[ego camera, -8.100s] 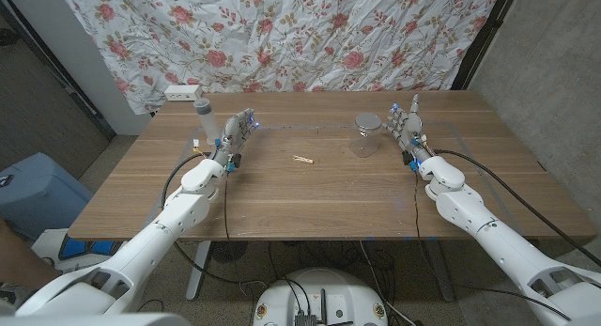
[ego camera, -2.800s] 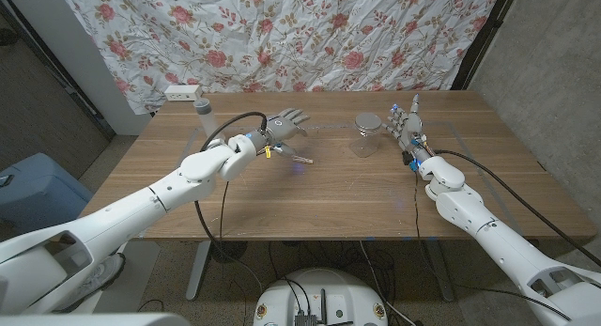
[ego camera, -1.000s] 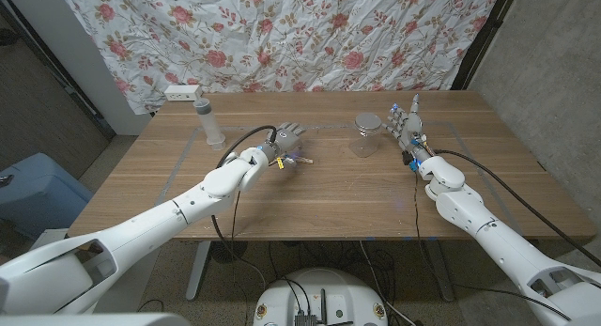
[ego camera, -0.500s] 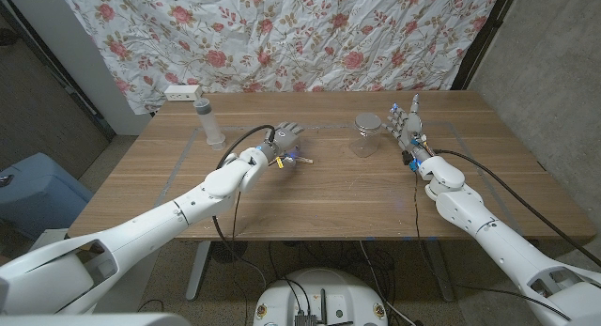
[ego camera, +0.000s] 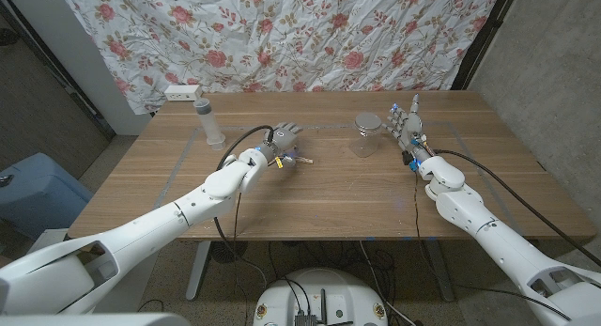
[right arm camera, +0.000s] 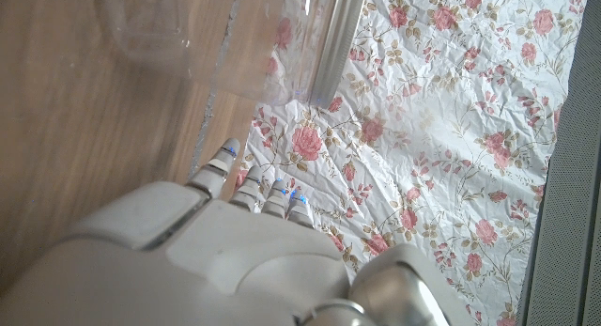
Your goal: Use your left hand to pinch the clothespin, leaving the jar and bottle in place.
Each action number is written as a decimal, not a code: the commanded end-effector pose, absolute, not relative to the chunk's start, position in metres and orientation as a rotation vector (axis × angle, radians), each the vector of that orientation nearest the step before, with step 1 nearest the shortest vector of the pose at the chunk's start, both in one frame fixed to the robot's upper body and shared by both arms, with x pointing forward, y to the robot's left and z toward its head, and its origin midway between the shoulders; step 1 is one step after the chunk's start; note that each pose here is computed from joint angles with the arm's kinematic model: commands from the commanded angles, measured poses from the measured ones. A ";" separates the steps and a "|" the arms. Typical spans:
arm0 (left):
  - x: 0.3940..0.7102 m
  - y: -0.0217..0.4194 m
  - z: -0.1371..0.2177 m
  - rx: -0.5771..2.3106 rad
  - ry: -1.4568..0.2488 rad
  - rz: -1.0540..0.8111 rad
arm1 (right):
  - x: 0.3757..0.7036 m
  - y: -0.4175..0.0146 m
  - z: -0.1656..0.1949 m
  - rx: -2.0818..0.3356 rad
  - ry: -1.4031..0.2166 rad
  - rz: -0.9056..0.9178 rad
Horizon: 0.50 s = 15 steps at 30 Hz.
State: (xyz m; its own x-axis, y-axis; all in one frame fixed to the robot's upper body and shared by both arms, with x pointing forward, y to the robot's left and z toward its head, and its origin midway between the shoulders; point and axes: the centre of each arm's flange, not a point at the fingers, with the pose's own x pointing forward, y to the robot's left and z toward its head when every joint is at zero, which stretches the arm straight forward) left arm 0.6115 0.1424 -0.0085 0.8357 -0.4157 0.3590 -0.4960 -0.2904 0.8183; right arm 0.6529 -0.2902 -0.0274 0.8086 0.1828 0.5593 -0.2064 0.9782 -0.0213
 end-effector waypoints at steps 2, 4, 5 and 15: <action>0.615 0.140 -0.012 1.904 -0.674 0.079 | 0.653 -0.290 -0.028 0.042 -0.593 0.207; 0.615 0.139 -0.012 1.907 -0.675 0.074 | 0.653 -0.290 -0.028 0.042 -0.593 0.207; 0.616 0.138 -0.012 1.906 -0.673 0.074 | 0.653 -0.290 -0.028 0.042 -0.593 0.207; 0.618 0.135 -0.012 1.901 -0.676 0.062 | 0.653 -0.290 -0.028 0.042 -0.593 0.207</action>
State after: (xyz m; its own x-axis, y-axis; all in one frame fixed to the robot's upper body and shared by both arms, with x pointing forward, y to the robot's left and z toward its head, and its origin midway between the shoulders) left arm 0.6158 0.1391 -0.0120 0.8395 -0.4165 0.3490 -0.4830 -0.2777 0.8304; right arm 0.6529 -0.2904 -0.0275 0.8090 0.1814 0.5592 -0.2053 0.9785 -0.0205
